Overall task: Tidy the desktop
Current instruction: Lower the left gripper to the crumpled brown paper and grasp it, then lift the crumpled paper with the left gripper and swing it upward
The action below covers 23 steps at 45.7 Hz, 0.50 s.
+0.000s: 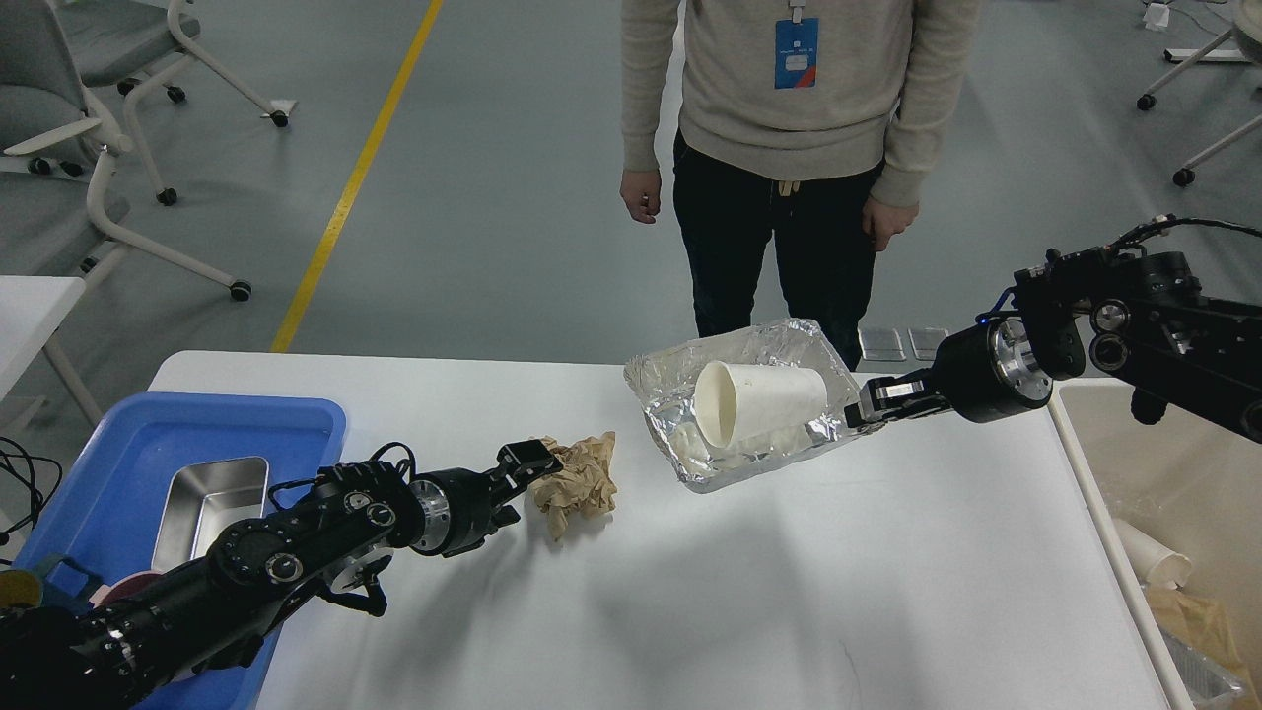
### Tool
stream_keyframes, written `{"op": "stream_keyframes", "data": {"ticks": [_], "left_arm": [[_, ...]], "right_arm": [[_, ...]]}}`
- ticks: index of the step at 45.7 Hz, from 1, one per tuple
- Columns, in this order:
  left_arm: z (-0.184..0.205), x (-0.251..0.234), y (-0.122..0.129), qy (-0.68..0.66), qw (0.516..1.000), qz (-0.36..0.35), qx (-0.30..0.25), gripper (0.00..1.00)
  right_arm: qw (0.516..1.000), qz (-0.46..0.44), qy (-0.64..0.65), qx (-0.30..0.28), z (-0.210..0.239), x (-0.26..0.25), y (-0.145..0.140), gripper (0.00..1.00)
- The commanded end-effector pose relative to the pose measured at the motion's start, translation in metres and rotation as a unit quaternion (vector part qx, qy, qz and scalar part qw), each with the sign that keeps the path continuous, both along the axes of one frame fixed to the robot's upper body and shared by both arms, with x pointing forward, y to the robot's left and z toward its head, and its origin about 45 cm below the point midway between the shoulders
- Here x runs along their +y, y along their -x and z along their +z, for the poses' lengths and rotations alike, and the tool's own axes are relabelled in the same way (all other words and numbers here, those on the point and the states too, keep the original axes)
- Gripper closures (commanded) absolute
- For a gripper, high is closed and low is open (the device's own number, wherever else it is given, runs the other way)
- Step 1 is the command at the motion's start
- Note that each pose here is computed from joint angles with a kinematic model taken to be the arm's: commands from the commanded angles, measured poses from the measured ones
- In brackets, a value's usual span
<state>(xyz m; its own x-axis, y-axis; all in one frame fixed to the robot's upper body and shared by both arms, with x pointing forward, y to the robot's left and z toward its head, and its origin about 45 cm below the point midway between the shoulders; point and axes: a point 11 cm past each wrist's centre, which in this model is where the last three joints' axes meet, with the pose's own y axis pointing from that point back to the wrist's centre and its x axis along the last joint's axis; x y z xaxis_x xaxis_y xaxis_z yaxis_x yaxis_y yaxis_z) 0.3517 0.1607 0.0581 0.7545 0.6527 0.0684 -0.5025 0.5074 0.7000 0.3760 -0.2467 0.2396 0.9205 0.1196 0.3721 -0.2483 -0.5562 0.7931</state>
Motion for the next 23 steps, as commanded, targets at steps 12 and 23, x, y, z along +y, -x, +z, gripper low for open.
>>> {"op": "stream_keyframes", "data": {"ticks": [12, 23], "left_arm": [[-0.008, -0.021, -0.002, 0.03, 0.999, 0.014, -0.034, 0.11], [-0.014, -0.024, 0.005, 0.028, 0.999, 0.009, -0.032, 0.22]], "right_arm": [[1.0, 0.004, -0.004, 0.0, 0.002, 0.002, 0.002, 1.0], [1.0, 0.003, -0.004, -0.001, 0.002, 0.001, 0.002, 1.0]]}}
